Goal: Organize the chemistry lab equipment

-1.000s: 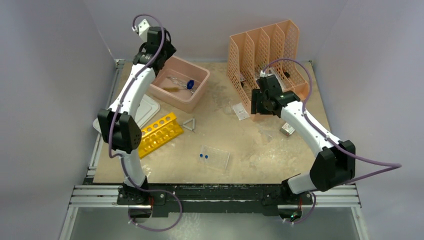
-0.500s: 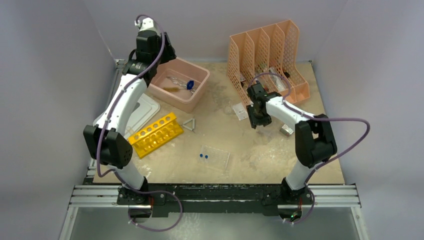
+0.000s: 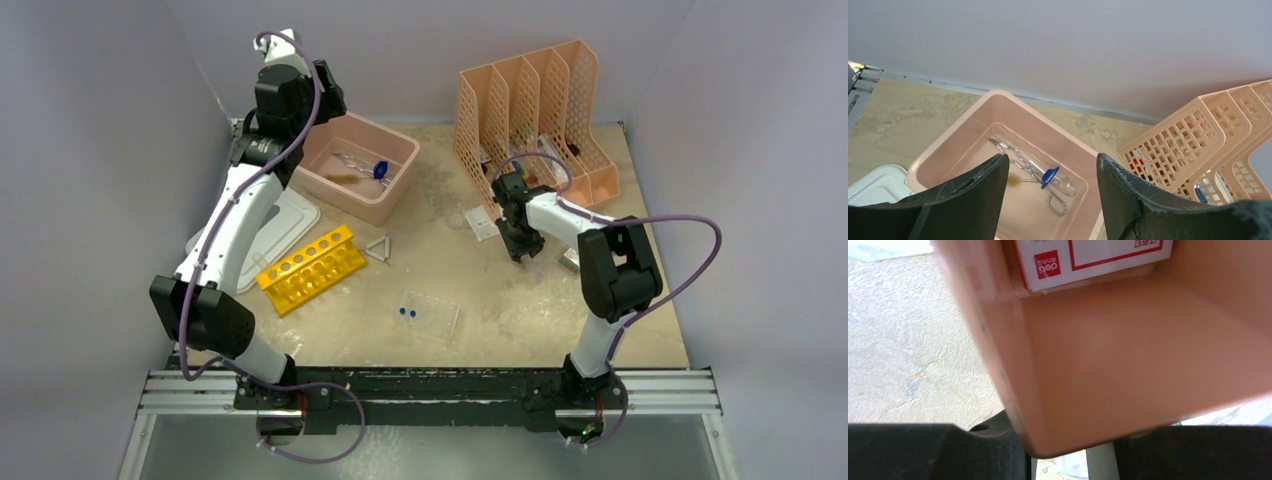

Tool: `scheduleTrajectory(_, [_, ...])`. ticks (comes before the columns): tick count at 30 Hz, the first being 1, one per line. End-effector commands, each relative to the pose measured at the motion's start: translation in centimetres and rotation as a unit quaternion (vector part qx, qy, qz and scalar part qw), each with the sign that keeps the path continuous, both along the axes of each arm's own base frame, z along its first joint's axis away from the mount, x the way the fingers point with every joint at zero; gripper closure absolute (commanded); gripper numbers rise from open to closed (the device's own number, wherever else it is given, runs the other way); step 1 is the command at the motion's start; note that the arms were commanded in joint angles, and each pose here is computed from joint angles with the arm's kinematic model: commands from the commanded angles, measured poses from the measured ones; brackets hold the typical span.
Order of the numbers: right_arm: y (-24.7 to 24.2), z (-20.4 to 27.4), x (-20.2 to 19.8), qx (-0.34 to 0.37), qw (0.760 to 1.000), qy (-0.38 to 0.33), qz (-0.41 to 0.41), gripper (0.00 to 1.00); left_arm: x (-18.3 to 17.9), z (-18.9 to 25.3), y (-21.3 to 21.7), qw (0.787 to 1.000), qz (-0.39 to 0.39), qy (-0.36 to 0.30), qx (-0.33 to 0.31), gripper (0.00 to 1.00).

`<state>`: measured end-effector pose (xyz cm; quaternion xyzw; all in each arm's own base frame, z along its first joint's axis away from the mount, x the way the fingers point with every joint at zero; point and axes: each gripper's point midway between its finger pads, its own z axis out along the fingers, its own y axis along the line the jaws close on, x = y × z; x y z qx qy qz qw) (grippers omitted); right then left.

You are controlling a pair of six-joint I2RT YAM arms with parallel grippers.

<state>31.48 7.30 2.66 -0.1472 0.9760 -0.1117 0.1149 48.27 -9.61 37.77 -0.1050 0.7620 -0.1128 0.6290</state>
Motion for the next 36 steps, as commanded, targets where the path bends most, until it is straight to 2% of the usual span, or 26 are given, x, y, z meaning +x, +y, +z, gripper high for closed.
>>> scheduleTrajectory(1, [2.4,-0.3,0.0,0.061,0.997,0.015,0.052,0.65,-0.9,3.2,0.3,0.999,-0.006,-0.053,-0.001,0.36])
scheduleTrajectory(4, [3.2,-0.2,-0.3,0.086,0.994,0.012,0.064,0.66,-1.2,3.4,0.6,0.998,-0.001,-0.062,0.000,0.36])
scheduleTrajectory(14, [2.9,0.7,-0.3,0.071,0.994,-0.021,0.076,0.77,-1.6,3.4,1.2,0.998,0.012,-0.067,0.005,0.36])
scheduleTrajectory(17, [3.4,0.8,-0.8,0.082,0.993,-0.021,0.084,0.77,-1.7,3.2,1.4,0.998,0.014,-0.065,0.006,0.36])
scheduleTrajectory(22, [3.9,0.1,-1.2,0.087,0.992,-0.007,0.089,0.70,-1.9,3.1,1.5,0.998,0.017,-0.066,0.006,0.36])
scheduleTrajectory(26, [4.0,-0.4,-0.8,0.079,0.993,-0.003,0.088,0.71,-2.0,3.1,1.4,0.998,0.014,-0.066,0.007,0.36])
scheduleTrajectory(29, [4.3,-0.4,-0.6,0.079,0.993,-0.003,0.087,0.77,-2.0,3.1,1.4,0.998,0.014,-0.067,0.010,0.36])
scheduleTrajectory(33, [5.2,0.1,-0.4,0.093,0.991,-0.006,0.095,1.00,-2.0,3.0,1.4,0.998,0.012,-0.067,0.012,0.32])
scheduleTrajectory(36, [6.3,1.6,0.0,0.114,0.988,-0.022,0.105,1.00,-1.9,2.9,1.5,0.998,0.015,-0.067,0.010,0.21])
